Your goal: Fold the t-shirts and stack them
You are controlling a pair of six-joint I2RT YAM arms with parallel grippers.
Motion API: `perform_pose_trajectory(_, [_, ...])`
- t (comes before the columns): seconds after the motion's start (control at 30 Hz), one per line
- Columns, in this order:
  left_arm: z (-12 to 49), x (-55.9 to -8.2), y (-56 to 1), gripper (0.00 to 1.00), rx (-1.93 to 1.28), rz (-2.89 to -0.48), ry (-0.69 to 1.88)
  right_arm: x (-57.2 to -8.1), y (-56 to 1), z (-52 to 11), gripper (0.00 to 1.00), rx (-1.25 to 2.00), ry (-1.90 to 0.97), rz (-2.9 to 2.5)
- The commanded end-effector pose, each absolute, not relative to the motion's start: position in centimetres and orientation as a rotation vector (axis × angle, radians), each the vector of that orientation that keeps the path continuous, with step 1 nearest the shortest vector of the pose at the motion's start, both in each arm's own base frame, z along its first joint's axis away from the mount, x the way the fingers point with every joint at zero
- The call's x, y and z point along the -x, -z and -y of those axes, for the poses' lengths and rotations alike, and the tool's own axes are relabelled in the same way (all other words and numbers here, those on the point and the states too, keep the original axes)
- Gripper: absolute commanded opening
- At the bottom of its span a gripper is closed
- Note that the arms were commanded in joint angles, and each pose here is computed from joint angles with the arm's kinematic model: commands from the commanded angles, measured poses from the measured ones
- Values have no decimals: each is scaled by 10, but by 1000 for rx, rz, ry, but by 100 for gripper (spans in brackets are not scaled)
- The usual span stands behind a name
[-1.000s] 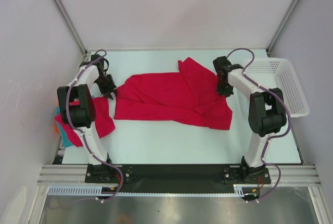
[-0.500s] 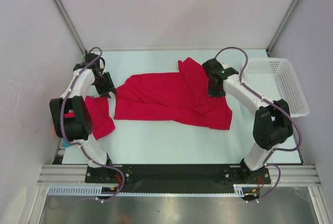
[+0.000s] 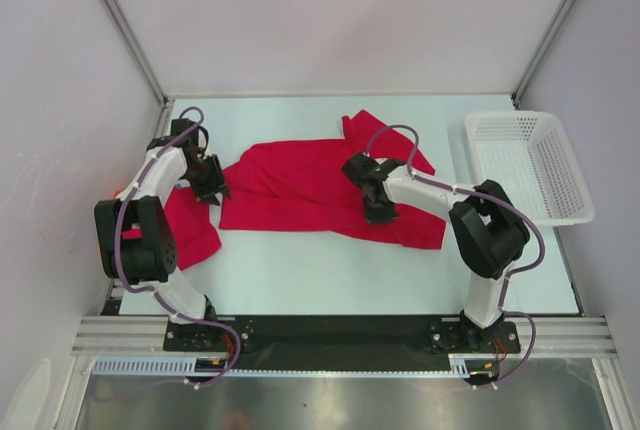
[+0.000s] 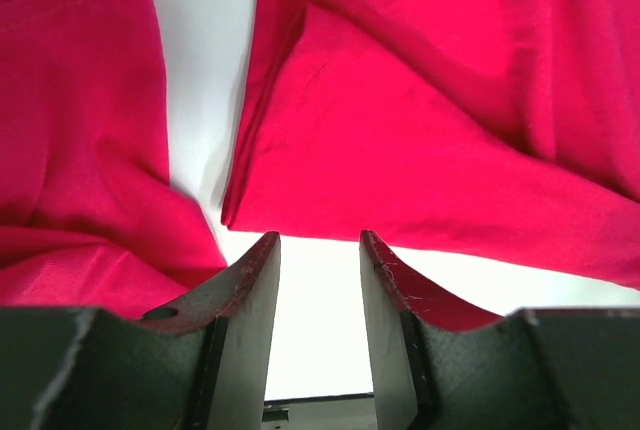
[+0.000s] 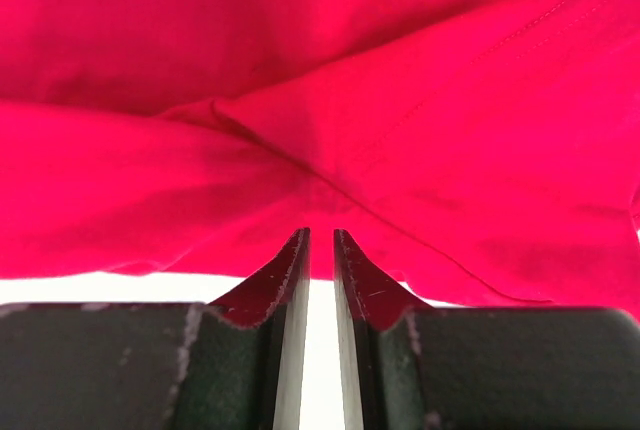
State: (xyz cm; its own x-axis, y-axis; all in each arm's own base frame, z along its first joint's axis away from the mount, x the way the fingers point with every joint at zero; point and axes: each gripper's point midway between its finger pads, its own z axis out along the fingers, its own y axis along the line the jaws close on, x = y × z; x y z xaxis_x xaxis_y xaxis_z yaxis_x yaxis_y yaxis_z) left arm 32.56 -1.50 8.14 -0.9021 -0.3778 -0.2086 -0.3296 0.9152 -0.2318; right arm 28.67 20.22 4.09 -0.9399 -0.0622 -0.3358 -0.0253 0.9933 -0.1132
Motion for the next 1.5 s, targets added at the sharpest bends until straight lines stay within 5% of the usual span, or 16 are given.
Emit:
perform_pose_trajectory(0.0, [19, -336, -100, 43, 482, -2740, 321, -296, -33, -203, 20, 27, 172, -2777])
perform_pose_trajectory(1.47, [16, -338, -96, 43, 473, -2750, 299, -417, -47, -183, 18, 37, 335, -2679])
